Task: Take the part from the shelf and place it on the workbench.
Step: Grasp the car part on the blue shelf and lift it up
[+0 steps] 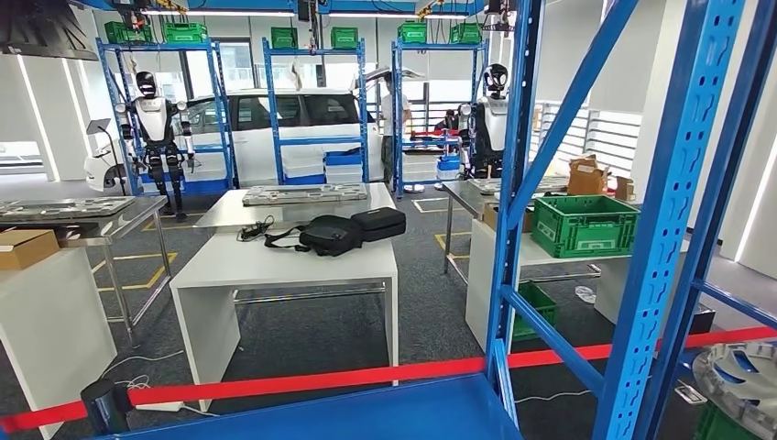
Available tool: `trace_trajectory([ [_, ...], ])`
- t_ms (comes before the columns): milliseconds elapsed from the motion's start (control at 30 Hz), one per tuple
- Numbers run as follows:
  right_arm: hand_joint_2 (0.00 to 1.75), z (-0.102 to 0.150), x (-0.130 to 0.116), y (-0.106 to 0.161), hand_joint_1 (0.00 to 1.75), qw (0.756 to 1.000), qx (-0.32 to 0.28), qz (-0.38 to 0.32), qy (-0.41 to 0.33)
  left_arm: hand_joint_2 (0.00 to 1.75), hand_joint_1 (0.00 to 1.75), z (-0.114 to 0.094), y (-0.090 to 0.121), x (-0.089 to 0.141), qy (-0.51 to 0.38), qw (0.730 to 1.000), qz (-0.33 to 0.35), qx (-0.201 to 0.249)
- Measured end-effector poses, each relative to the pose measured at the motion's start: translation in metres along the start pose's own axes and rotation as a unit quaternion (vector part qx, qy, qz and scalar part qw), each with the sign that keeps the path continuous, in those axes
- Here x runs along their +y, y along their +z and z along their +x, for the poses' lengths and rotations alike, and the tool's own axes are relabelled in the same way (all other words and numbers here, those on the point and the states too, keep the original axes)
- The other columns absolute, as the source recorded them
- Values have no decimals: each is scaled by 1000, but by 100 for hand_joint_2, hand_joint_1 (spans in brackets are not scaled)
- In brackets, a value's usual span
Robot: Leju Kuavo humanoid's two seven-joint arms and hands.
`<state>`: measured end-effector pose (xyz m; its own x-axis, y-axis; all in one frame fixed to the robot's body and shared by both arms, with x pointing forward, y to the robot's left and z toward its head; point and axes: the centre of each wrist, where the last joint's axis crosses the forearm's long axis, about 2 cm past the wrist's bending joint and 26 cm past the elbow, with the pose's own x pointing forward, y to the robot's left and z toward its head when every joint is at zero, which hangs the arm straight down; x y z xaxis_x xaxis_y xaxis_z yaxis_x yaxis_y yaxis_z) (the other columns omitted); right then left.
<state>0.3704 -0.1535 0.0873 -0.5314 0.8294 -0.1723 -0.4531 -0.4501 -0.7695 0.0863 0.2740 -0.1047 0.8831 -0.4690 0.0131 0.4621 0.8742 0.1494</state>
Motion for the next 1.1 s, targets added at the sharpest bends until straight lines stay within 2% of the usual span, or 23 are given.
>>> trace_trajectory([
  [433,175,-10,7,1,175,1000,8,2,-8,0,0,2,0,-1,-8,1000,0,3],
  [467,175,-10,8,1,170,1000,9,3,-9,0,0,2,0,-1,-8,1000,0,3],
  [567,175,-11,9,1,39,1000,10,4,-11,0,0,2,0,-2,-8,1000,0,2],
  [600,175,-11,9,1,0,1000,10,4,-12,0,0,2,0,-2,-8,1000,0,2],
  [1100,175,-14,8,1,0,1000,14,-7,-15,0,0,2,1,-2,-8,1000,0,1],
])
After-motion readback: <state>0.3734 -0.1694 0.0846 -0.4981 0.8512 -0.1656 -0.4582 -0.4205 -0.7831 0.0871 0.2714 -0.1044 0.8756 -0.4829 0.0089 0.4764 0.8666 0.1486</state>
